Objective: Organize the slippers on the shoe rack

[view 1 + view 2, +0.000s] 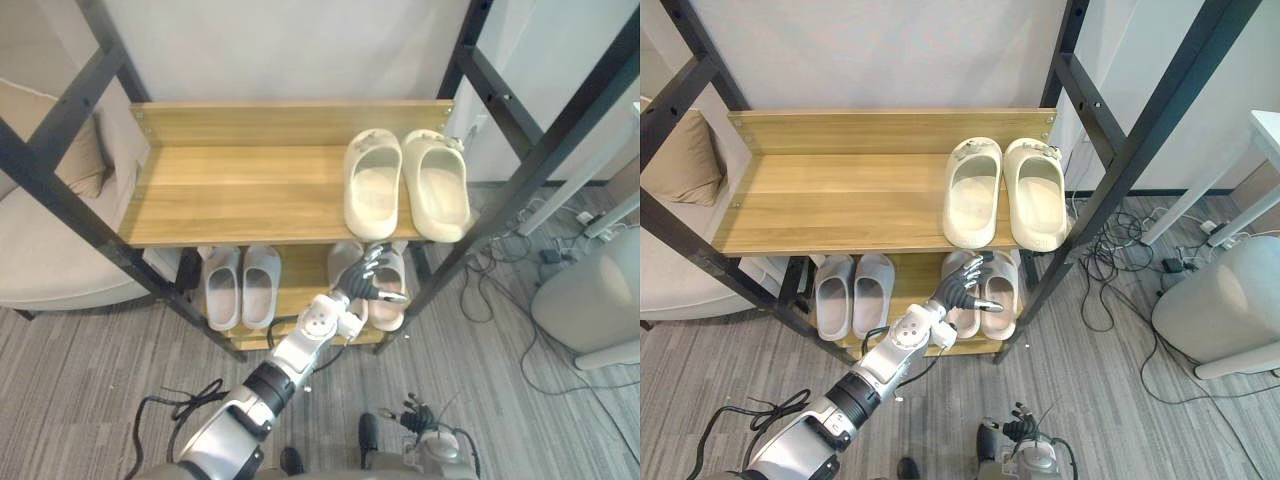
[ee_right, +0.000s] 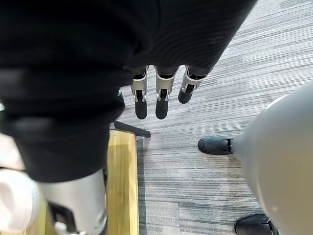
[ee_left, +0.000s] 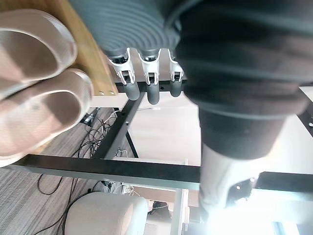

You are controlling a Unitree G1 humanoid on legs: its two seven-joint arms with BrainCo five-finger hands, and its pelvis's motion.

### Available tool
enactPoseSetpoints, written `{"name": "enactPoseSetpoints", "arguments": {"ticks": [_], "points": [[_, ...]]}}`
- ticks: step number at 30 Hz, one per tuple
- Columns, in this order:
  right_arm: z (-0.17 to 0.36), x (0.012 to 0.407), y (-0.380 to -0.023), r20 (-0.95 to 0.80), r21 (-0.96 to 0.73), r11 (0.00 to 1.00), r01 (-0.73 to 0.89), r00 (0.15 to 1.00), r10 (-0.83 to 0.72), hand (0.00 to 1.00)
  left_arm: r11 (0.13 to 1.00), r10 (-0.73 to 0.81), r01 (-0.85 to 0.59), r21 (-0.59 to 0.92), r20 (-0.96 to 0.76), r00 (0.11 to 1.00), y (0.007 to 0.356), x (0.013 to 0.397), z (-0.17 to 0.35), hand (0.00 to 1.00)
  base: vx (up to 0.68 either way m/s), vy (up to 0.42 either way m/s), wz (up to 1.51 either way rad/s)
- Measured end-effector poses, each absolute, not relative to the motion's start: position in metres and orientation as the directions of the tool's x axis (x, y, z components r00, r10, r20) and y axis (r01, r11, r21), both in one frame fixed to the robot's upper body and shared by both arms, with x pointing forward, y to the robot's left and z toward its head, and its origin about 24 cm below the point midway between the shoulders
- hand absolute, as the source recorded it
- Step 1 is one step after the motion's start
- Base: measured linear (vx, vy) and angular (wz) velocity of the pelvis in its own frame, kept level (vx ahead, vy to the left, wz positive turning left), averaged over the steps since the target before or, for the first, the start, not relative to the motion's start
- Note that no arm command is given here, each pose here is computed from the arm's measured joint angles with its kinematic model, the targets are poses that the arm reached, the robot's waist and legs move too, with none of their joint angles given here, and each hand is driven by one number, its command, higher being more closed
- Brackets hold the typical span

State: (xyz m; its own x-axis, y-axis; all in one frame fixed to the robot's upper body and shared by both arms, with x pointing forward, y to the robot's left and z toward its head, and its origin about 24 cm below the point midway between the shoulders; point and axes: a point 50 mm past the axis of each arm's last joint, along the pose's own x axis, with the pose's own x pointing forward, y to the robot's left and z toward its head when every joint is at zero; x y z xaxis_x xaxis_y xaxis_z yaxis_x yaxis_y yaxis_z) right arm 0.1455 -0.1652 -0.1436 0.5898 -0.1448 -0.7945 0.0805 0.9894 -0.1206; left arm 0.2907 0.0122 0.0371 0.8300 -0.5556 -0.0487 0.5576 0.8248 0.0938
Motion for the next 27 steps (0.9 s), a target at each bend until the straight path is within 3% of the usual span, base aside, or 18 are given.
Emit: {"name": "enactPoseSetpoints", "arguments": {"ticks": [15,27], "points": [[-0.150,0.135,-0.154,-0.826,-0.105,0.994,-0.002,0.557,-0.086,0.00,0.746,-0.590,0.639,-0.188,0.258,0.765,0.026,0.238,0.085,0.00,-0.01,-0.026,0.11],[-0.150,0.140,-0.146,-0.825,-0.100,0.993,-0.064,0.563,-0.047,0.00,0.798,-0.467,0.530,-0.288,0.261,0.845,0.060,0.231,0.080,0.00,0.00,-0.022,0.13]]}}
